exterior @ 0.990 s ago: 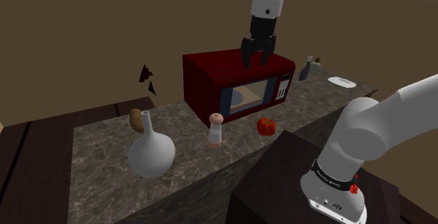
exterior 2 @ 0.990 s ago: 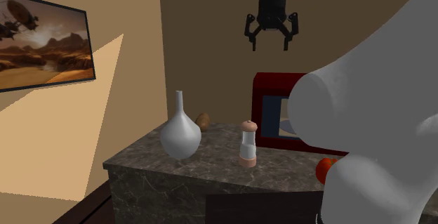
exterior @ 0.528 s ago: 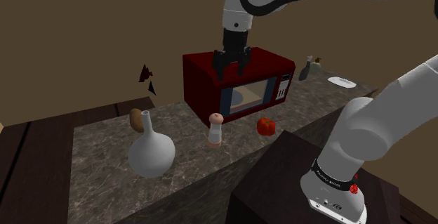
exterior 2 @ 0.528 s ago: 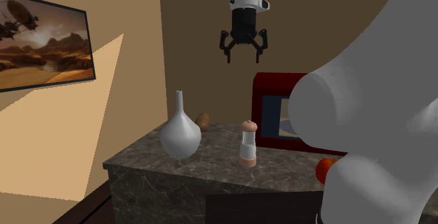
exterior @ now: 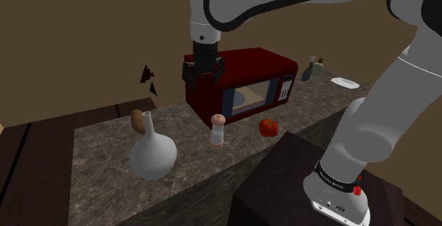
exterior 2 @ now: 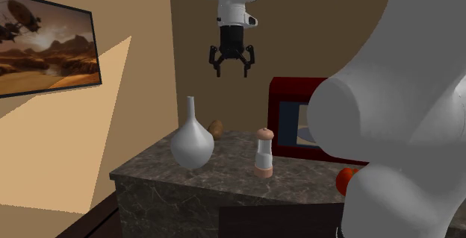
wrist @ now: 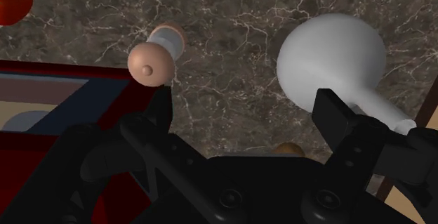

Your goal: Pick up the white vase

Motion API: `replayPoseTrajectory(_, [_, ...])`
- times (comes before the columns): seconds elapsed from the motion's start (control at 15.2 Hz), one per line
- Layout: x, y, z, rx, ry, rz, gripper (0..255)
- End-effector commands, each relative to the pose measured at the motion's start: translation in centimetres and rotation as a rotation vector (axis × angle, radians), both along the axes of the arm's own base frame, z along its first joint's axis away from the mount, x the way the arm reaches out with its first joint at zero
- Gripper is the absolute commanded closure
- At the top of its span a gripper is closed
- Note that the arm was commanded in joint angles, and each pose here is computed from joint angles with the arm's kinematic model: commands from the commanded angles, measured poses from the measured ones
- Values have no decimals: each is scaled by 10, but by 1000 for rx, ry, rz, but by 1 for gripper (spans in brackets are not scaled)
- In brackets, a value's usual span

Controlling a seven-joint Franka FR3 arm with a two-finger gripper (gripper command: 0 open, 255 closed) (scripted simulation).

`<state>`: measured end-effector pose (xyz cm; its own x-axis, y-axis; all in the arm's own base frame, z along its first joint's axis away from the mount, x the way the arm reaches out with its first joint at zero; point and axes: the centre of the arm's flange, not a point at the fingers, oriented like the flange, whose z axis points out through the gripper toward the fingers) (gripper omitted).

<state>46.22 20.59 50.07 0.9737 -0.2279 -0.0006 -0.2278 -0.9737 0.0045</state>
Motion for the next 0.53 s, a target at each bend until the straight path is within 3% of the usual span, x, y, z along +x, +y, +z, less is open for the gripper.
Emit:
replayPoseTrajectory(0.0, [12, 21, -12, 2, 1, -8, 0])
replayPoseTrajectory(0.46, [64, 90, -46, 5, 3, -33, 0])
